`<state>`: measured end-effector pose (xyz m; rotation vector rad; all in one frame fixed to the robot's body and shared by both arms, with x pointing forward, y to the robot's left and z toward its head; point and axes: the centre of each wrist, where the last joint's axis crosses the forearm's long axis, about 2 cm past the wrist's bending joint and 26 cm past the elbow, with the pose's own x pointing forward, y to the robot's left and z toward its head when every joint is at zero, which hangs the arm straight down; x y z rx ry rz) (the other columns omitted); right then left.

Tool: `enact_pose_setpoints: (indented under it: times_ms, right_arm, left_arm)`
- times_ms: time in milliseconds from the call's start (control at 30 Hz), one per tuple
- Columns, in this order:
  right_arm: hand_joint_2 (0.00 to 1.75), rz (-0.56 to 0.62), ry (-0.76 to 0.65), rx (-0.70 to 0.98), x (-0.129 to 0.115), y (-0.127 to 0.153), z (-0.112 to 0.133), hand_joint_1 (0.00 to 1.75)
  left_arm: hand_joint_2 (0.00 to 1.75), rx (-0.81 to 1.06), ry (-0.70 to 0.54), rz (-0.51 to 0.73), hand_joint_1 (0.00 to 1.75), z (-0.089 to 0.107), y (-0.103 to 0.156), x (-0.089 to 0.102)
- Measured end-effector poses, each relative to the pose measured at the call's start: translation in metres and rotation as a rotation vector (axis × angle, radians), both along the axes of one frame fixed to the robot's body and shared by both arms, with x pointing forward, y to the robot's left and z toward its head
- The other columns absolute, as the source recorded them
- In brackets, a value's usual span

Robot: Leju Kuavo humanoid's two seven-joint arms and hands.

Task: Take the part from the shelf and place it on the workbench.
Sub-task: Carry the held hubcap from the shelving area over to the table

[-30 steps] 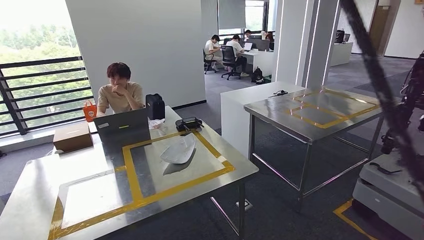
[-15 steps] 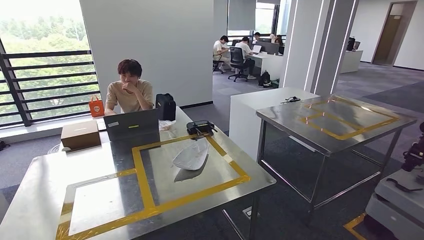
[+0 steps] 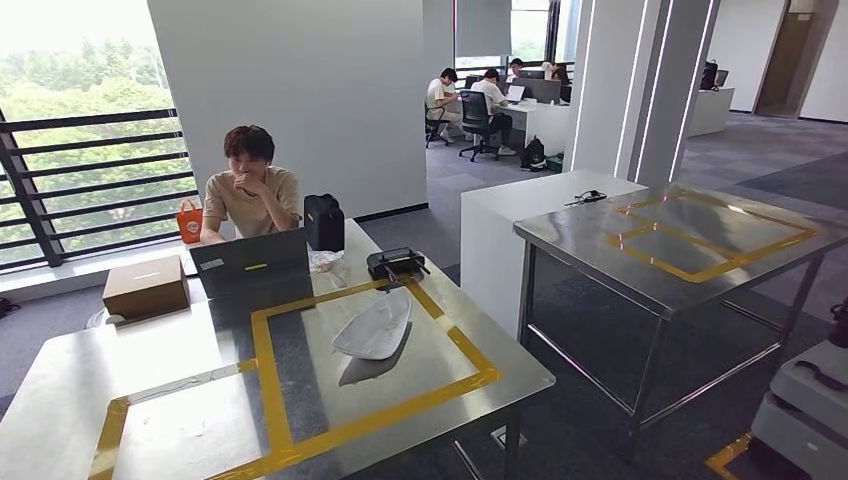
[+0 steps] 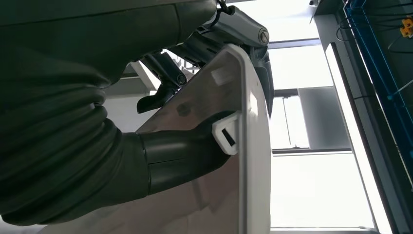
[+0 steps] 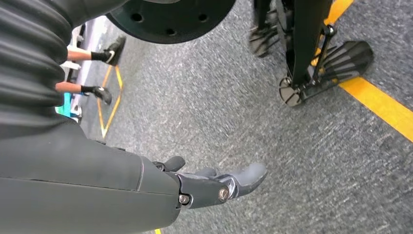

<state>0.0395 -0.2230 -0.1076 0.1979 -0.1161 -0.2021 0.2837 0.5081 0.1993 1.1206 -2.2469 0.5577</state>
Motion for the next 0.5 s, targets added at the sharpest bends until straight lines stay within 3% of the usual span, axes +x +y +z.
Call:
enact_pose_setpoints:
  times_ms: [500]
  right_arm:
    - [1.75, -0.002, -0.006, -0.001, 0.0010, 0.0001, 0.0001, 0.00]
  left_arm:
    - [1.75, 0.006, 0.007, -0.002, 1.75, -0.0024, -0.0006, -0.0027]
